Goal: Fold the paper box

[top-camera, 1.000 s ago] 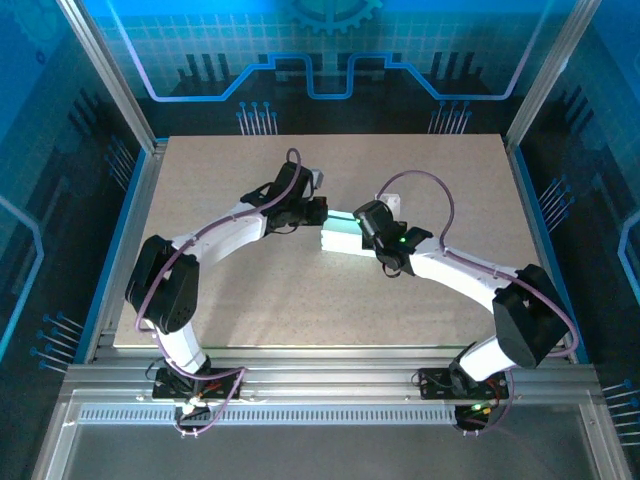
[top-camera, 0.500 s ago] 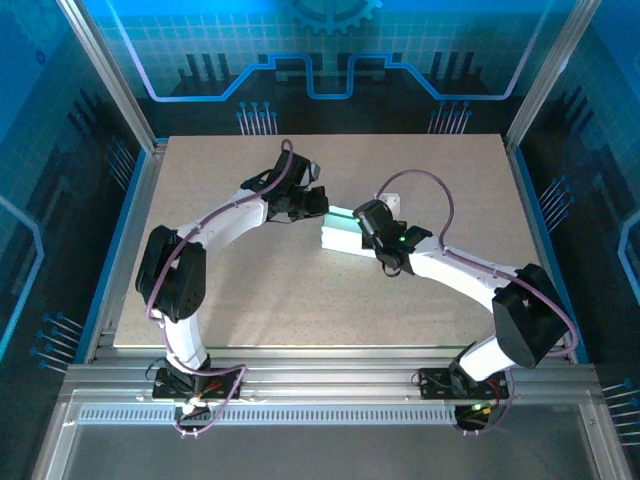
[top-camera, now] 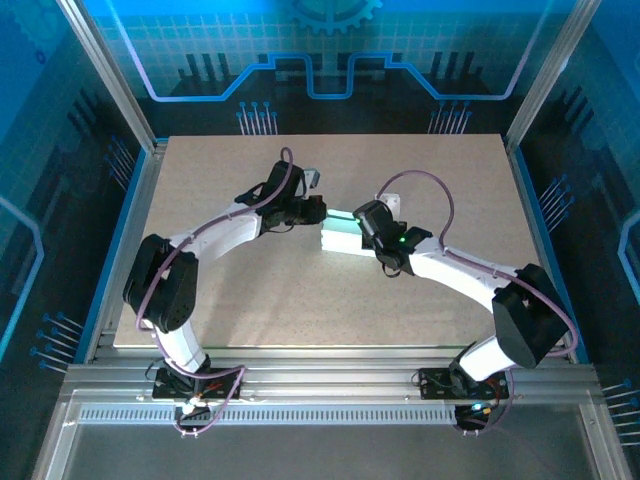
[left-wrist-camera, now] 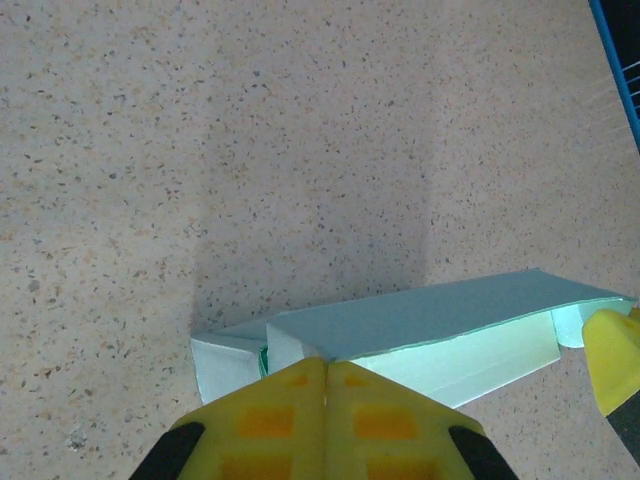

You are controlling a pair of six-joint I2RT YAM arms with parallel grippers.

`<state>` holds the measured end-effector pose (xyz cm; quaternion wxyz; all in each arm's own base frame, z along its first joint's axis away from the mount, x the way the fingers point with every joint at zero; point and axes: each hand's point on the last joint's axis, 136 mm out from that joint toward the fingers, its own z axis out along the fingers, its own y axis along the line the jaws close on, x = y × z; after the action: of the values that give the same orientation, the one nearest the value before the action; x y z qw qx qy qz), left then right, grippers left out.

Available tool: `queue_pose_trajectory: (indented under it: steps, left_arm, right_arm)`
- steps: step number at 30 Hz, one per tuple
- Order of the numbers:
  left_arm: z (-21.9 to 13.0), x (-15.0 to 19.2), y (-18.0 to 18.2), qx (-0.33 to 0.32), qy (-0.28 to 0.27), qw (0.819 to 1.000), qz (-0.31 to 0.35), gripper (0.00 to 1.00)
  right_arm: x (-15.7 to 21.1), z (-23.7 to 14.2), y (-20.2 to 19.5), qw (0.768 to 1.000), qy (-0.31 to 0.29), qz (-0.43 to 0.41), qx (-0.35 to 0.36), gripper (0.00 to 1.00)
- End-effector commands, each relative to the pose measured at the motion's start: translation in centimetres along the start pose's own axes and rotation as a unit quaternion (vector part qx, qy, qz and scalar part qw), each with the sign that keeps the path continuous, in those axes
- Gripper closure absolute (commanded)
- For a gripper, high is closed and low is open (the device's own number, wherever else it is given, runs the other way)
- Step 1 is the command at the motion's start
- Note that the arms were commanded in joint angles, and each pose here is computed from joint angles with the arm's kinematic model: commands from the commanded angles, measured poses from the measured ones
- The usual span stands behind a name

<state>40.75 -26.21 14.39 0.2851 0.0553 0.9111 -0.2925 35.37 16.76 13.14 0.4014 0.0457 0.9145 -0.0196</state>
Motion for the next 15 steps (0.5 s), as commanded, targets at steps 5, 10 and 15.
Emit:
queue_pose_trajectory:
  steps: [5, 10, 15]
  left_arm:
    - [2.1, 5.9, -0.3, 0.017, 0.033, 0.999, 0.029, 1.00]
    - [2.1, 5.9, -0.4, 0.028, -0.013, 0.998, 0.048, 1.00]
    - [2.4, 7.0, 0.1, 0.023, -0.030, 0.996, 0.075, 1.00]
  right_arm:
    - [5.3, 0.3, 1.4, 0.998, 0.045, -0.041, -0.021, 1.00]
    - [6.0, 0.4, 1.1, 0.999, 0.021, -0.044, -0.019, 1.00]
    - [6.8, 0.7, 1.0, 0.999, -0.001, -0.044, -0.026, 1.00]
